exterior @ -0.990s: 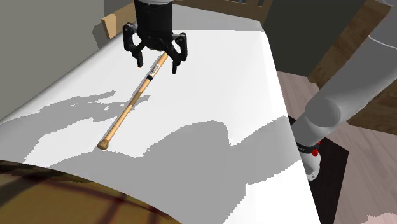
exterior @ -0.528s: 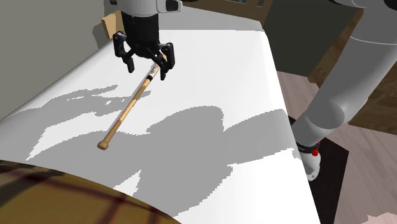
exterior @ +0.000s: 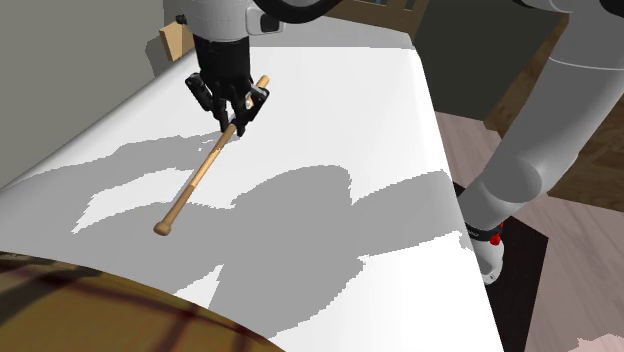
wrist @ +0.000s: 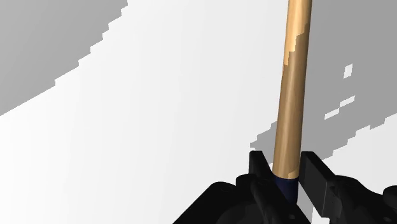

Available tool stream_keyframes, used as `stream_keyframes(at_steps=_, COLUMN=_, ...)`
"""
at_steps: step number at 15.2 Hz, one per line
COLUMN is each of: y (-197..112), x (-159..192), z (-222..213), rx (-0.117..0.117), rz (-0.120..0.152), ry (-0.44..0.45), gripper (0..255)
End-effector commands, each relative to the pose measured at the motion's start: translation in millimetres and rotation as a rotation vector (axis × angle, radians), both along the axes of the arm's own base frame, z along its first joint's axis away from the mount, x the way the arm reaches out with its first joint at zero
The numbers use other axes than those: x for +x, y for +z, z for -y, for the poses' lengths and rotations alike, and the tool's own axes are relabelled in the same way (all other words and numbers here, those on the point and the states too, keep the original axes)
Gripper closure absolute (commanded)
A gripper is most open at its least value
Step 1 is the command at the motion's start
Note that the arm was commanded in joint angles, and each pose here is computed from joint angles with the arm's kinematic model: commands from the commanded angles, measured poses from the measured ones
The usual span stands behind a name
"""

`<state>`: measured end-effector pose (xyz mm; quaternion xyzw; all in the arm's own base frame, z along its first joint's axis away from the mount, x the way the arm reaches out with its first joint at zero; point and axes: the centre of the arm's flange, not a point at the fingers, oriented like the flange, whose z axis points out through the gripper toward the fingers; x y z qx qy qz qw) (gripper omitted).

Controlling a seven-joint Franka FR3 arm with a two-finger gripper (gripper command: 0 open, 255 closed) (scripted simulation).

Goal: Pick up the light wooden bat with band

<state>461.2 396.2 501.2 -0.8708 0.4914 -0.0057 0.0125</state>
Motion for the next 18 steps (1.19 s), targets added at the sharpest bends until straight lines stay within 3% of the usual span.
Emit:
stream_keyframes(at_steps=1, y=-1.5, x=1.2, z=0.3, rx=0.002, rz=0.000, ry=-0.001, gripper=255)
stream_keyframes(at_steps=6, y=-1.6, x=0.6, z=0.4, rx=0.002, rz=0.000, ry=-0.001, gripper=255)
stream_keyframes(at_steps=18, y=61.7, x=0.6, z=0.4, rx=0.002, rz=0.000, ry=-0.001, gripper=255)
